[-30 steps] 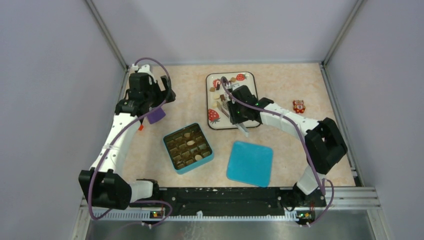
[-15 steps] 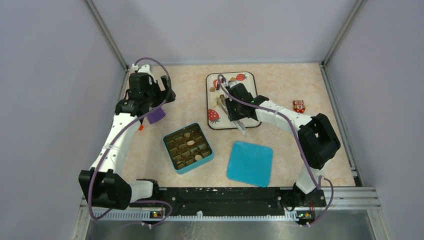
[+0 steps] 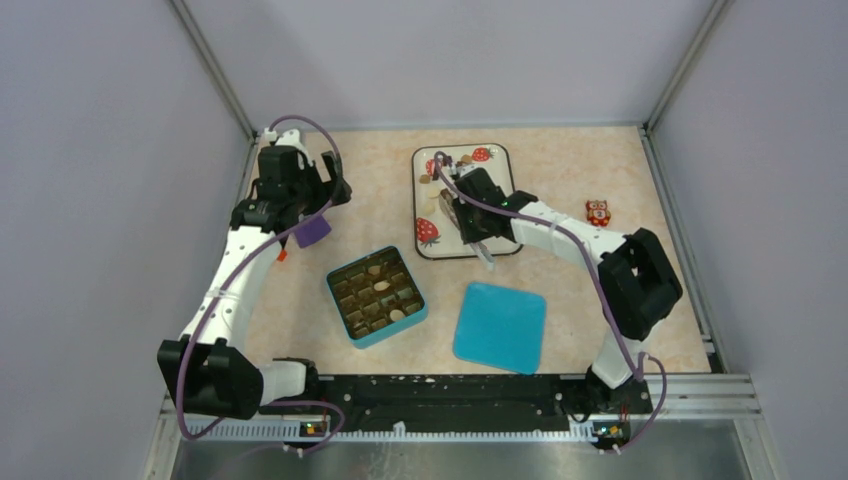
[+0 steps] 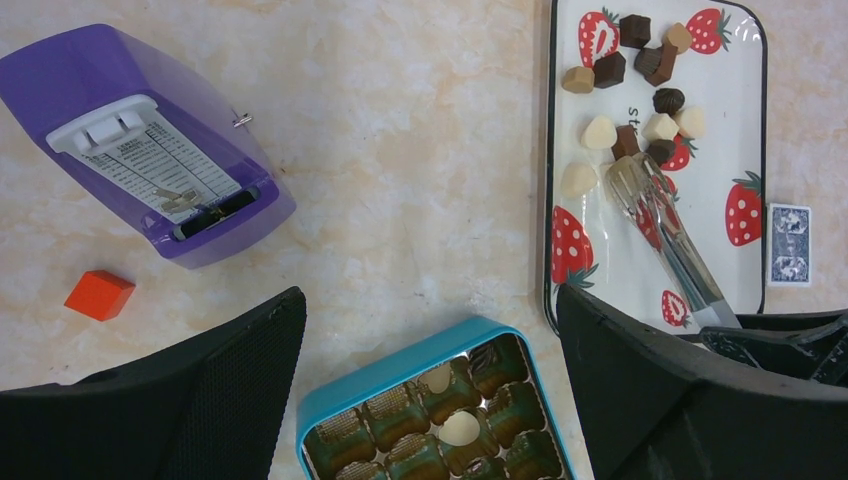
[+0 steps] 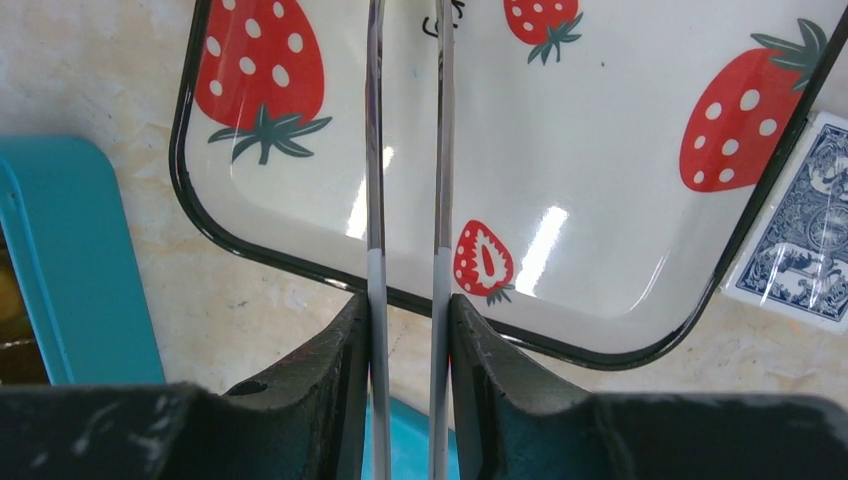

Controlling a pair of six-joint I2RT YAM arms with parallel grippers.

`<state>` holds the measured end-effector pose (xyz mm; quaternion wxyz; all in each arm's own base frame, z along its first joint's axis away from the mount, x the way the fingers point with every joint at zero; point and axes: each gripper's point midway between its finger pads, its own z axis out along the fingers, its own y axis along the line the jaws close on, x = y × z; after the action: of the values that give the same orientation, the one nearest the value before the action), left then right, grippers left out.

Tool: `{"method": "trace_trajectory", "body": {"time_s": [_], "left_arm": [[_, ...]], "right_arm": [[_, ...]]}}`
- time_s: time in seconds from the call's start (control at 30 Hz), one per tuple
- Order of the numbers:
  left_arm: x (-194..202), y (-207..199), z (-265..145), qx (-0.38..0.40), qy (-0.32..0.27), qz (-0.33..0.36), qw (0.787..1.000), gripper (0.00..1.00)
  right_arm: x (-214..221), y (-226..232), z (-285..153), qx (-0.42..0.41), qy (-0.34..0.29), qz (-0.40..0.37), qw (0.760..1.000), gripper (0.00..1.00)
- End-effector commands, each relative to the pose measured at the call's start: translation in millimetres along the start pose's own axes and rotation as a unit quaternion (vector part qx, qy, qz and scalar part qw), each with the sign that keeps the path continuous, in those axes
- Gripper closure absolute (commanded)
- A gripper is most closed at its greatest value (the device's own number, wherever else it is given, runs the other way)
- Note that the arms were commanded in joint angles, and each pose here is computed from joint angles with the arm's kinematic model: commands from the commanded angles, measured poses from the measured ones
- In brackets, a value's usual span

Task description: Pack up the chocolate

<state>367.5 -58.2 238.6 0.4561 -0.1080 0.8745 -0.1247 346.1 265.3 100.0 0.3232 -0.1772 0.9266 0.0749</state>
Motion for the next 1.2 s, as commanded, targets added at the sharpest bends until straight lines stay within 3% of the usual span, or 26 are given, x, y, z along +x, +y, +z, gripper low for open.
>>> {"method": "trace_trajectory", "body": {"time_s": [0.0,0.33,0.6,0.8,1.17], "left_arm": [[-11,-4,-4,0.01,-0.025,-0.001,1.0,0.01],[-10,0,-5,0.001,-0.029,-0.001,1.0,0.01],[-15,0,-9,-0.001,-0.039,-0.004,0.999,0.01],[-15,-1,-10,-0.001,-0.039,-0.006,0.999,0.01],[-14,0,-11,-0.002,-0.038,-0.006,0.999,0.01]], "right_arm": [[-34,5,-45,-0.017,-0.061,0.001,0.998,0.97],[-28,22,-108,-0.106,-0.087,-0.01,0.99,1.0],[3,70,-144,-0.192,-0.068,-0.104,0.973,1.0],[37,106,-142,-0.228,-0.036,-0.162,0.959,1.0],[55,114,-120,-0.216,-0.015,-0.173,0.961,0.97]]}}
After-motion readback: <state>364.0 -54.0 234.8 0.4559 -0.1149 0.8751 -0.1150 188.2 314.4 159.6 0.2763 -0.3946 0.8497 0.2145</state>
